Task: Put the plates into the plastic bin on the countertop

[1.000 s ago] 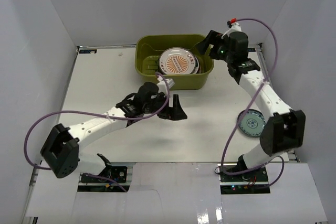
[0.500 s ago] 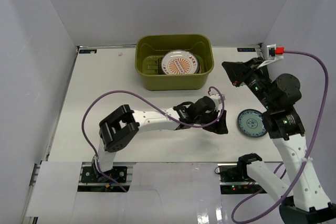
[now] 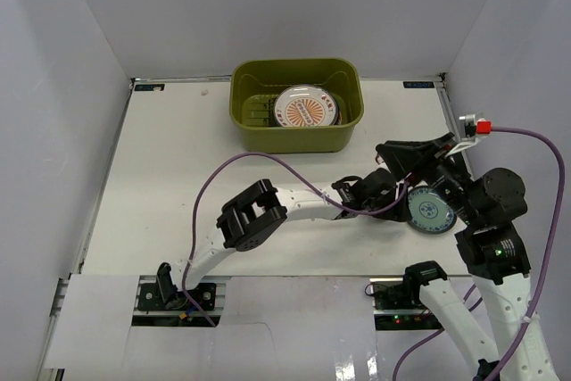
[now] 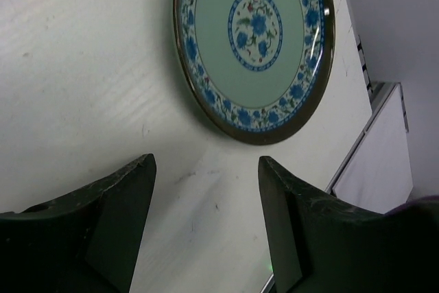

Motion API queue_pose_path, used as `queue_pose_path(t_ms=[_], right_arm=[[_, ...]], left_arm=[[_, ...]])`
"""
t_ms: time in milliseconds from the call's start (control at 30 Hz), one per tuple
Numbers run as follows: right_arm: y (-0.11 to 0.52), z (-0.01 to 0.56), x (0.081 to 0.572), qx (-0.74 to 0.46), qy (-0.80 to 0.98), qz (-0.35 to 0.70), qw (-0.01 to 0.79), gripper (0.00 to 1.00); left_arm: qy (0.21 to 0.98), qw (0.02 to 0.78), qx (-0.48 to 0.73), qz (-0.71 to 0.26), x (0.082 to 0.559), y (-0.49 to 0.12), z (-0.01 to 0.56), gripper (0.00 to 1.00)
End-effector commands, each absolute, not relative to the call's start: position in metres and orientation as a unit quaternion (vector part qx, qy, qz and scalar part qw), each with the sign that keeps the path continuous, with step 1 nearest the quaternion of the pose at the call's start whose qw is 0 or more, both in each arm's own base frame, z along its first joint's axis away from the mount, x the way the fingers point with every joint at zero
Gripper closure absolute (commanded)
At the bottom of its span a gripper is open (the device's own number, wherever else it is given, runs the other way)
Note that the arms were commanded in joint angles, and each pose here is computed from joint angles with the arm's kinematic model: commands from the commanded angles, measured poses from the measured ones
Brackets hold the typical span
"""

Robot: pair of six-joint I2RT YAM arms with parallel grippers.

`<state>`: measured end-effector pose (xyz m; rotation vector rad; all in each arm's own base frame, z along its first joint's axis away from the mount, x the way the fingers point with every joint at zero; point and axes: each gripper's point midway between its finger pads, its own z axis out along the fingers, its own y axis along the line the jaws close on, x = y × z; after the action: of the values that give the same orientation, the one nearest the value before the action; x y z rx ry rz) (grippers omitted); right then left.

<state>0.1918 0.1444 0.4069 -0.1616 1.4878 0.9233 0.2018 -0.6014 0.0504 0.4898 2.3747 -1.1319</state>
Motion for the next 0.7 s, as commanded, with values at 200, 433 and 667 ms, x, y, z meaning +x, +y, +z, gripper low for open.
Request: queue_pose_path(t_ms=[200,433,667], right_arm=[[0.149,0.389,0.176,-0.085,0.659,0.420,0.618,0.58],[0.149,0.382,0.175,-0.085,0.661,0.422,0.614,0.57],[0.145,0.385,0.176,-0.076,0.662,0.413,0.621,0.56]], left_arm=[[0.876,0.266,0.122,-0.384,0.234,-0.629,0.029,0.29],[0.880,0.274,0.109,-0.371,0.248,-0.634,0.012,0.65],[0.852,0.312,0.145,-0.395,0.241,-0.603,0.066,1.00]])
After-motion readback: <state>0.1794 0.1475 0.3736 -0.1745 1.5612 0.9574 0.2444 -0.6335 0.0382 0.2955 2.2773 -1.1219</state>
